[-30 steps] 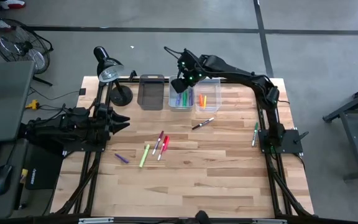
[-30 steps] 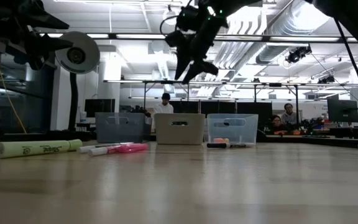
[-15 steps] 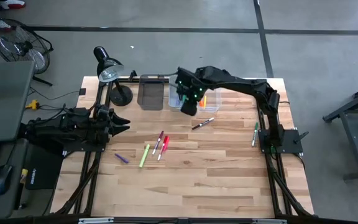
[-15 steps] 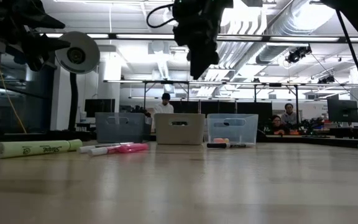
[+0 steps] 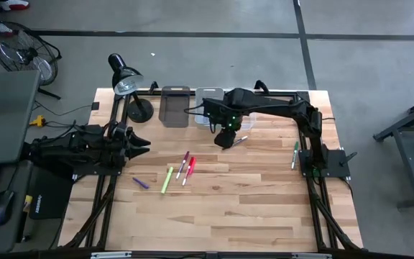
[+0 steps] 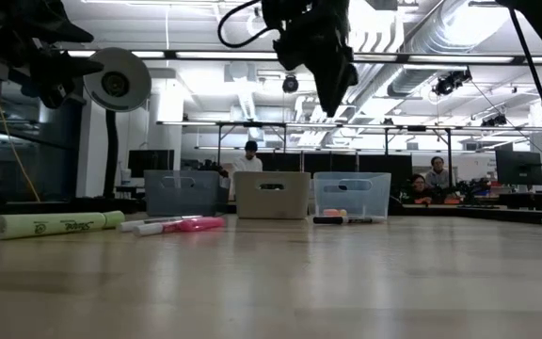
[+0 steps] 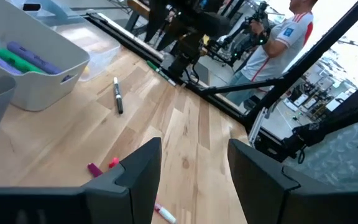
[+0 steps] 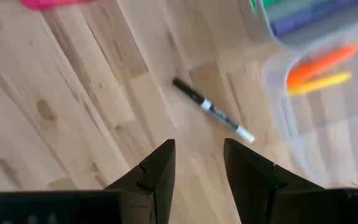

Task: Pick & Place Markers
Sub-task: Put the green marker into the black bin

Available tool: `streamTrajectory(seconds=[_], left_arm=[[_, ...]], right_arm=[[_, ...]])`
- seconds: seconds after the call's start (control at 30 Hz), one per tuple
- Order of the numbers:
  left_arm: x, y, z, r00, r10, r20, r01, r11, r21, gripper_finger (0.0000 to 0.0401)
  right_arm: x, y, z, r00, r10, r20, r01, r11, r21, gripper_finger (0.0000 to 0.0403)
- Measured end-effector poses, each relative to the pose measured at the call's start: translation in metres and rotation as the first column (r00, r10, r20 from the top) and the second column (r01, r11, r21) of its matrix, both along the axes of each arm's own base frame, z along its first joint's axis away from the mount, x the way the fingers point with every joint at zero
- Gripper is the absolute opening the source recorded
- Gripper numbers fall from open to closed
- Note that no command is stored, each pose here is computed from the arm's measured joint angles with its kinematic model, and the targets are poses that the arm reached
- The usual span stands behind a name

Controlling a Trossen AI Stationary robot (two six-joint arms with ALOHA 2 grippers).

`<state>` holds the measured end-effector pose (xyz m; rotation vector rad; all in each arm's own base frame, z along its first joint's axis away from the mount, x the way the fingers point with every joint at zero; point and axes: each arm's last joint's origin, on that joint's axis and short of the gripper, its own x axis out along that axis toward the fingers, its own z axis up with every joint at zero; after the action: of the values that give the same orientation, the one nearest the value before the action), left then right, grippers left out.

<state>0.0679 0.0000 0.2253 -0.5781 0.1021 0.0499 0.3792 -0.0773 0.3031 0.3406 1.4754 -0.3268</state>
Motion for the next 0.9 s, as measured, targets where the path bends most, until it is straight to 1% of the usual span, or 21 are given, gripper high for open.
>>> streamTrajectory(seconds=[0.13,0.2,0.3,0.43,0.53,0.7,0.8,0.9], left_arm=[[0.000,0.000,-0.002,1.000,-0.004,-0.017,0.004,1.000,0.013,0.0183],[0.000,0.000,-0.002,1.000,-0.010,-0.016,0.011,1.000,0.019,0.0183],[0.000,-0.001,-0.002,1.000,-0.024,-0.016,0.024,1.000,0.018,0.0183],[0.000,-0.001,-0.002,0.999,-0.029,-0.017,0.029,0.999,0.021,0.0183],[0.000,-0.001,-0.002,0.999,-0.029,-0.017,0.030,0.999,0.024,0.0183],[0.000,-0.001,-0.002,0.999,-0.029,-0.017,0.029,0.999,0.024,0.0183],[0.000,-0.001,-0.002,0.999,-0.029,-0.017,0.029,0.999,0.024,0.0183],[0.000,-0.001,-0.002,0.999,-0.029,-0.019,0.029,0.999,0.024,0.0183]], right_arm=[[-0.001,0.008,0.000,0.996,-0.085,-0.025,0.085,0.996,0.009,0.0126],[-0.002,0.011,0.000,0.986,-0.158,-0.046,0.159,0.987,0.013,0.0126],[-0.006,0.013,-0.010,0.951,-0.293,-0.099,0.297,0.954,0.030,0.0126],[-0.022,0.019,-0.035,0.887,-0.411,-0.210,0.427,0.903,0.040,0.0126],[-0.037,0.024,-0.054,0.832,-0.497,-0.246,0.519,0.854,0.032,0.0126],[-0.069,0.028,-0.072,0.745,-0.633,-0.209,0.651,0.759,0.022,0.0126],[-0.095,0.029,-0.079,0.687,-0.698,-0.201,0.715,0.699,0.018,0.0126],[-0.126,0.028,-0.084,0.615,-0.763,-0.199,0.781,0.624,0.019,0.0126]])
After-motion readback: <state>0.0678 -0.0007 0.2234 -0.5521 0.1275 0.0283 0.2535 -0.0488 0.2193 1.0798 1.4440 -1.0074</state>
